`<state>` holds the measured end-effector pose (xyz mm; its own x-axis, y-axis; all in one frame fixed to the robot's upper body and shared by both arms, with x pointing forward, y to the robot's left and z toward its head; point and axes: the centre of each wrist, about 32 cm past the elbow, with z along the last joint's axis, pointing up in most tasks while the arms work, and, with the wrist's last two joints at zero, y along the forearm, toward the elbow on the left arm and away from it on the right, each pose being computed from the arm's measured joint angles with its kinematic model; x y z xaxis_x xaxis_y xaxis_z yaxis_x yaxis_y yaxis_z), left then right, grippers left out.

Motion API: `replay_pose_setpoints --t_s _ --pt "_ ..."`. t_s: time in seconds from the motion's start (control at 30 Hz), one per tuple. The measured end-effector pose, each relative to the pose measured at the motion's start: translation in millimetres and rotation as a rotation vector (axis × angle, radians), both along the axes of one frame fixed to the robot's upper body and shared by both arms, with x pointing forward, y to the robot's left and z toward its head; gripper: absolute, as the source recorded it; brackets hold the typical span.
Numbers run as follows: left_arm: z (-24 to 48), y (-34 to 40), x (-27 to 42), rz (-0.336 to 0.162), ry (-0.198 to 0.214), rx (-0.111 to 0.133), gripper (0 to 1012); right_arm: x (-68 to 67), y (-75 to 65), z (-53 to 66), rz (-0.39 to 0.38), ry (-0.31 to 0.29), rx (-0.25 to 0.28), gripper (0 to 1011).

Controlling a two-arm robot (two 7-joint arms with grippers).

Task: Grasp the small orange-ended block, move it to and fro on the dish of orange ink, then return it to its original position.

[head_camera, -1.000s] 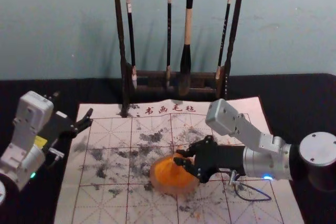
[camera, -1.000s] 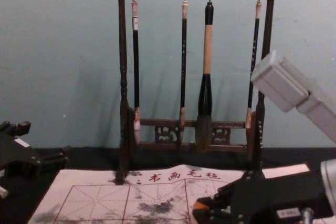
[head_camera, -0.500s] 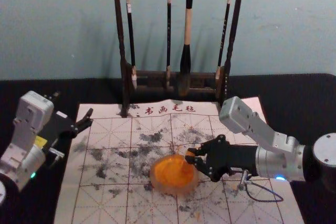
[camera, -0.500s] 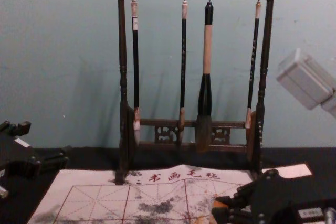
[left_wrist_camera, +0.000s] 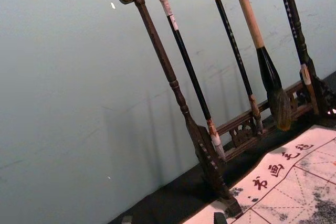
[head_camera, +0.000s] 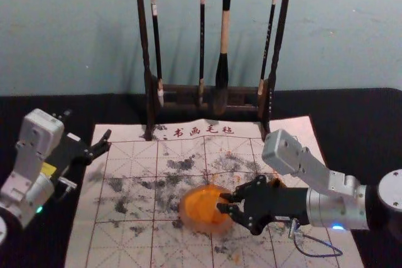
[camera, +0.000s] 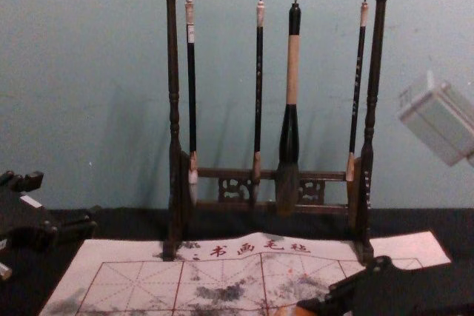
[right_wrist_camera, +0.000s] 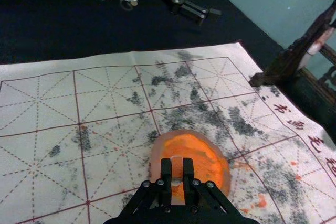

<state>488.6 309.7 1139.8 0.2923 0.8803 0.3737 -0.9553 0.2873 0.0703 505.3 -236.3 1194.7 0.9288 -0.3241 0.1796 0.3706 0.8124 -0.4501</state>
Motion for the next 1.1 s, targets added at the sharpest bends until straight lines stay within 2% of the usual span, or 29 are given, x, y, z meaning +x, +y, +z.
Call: replay_pose_setpoints --t_s 0.3,0.6,0.83,1.1 --pt "0.0 0.0 0.0 0.0 0.0 0.0 1001 4.6 9.6 -0.7 0.019 -0.003 -0.007 90" --pt "0.0 0.0 0.0 0.0 0.0 0.0 1001 16.3 15.1 1.4 0.008 -0.025 -0.026 90" --pt "0.0 0.0 0.0 0.0 0.0 0.0 1001 24.4 11.1 3.9 -0.027 -0.04 -0.028 90" --pt "0.0 0.0 0.0 0.0 0.0 0.0 1001 24.0 2.3 4.1 -0.051 -0.037 -0.027 90"
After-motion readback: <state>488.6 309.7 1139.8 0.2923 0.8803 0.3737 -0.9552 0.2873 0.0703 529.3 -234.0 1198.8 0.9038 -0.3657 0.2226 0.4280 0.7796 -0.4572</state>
